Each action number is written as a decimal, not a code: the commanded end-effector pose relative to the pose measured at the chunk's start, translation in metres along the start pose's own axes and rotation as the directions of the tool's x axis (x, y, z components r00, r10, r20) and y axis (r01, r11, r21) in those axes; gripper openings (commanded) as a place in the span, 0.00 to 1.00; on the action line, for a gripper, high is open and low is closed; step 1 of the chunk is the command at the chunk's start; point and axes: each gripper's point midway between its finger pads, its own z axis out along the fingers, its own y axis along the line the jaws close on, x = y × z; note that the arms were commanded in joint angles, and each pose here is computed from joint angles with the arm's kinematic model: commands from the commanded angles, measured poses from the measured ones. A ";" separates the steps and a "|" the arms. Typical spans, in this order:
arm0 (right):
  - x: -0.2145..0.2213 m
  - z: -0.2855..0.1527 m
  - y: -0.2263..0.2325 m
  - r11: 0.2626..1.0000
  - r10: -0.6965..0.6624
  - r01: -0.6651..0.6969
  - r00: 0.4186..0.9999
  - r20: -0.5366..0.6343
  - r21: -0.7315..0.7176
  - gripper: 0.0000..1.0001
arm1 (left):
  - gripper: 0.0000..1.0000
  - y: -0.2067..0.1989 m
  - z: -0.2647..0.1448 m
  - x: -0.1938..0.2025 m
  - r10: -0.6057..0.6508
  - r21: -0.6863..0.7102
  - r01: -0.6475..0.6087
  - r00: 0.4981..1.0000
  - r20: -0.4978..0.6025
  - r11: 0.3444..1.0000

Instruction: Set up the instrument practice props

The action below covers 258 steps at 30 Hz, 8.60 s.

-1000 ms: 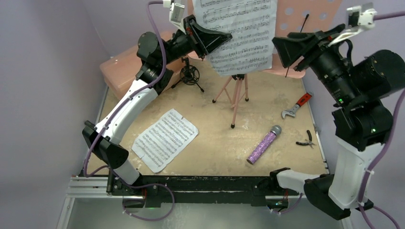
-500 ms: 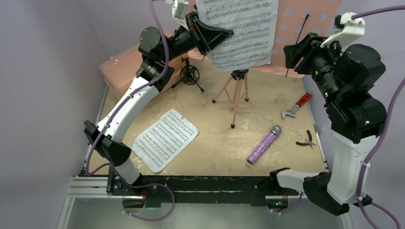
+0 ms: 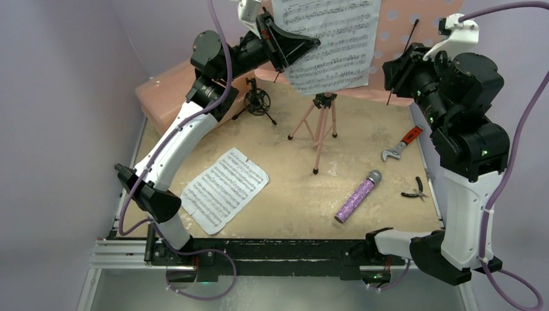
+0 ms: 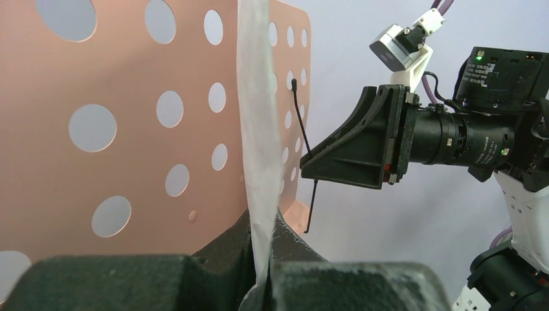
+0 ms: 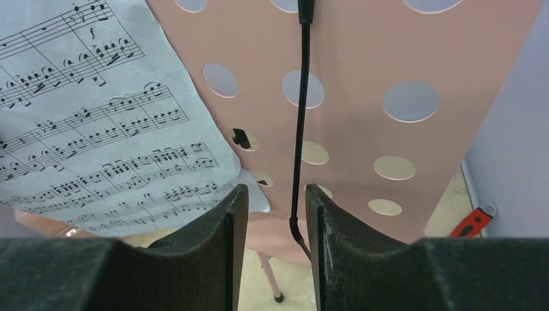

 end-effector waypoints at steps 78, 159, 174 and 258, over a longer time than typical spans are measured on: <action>-0.014 -0.022 0.027 0.971 -0.089 0.131 0.975 0.203 -0.200 0.00 | 0.35 -0.026 0.072 0.028 0.148 0.070 -0.150 0.988 0.039 0.986; -0.007 0.000 0.011 0.994 -0.034 0.050 0.987 0.157 -0.096 0.15 | 0.61 -0.030 -0.019 0.064 0.093 -0.122 -0.098 0.995 -0.046 0.988; -0.012 0.007 0.014 0.995 -0.019 0.033 0.989 0.150 -0.096 0.02 | 0.70 -0.047 -0.092 0.166 0.050 -0.046 -0.068 0.949 -0.312 0.997; -0.015 -0.050 0.021 0.963 -0.128 0.182 0.957 0.259 -0.196 0.85 | 0.00 0.149 -0.076 0.290 0.075 -0.208 -0.168 0.917 -0.393 0.964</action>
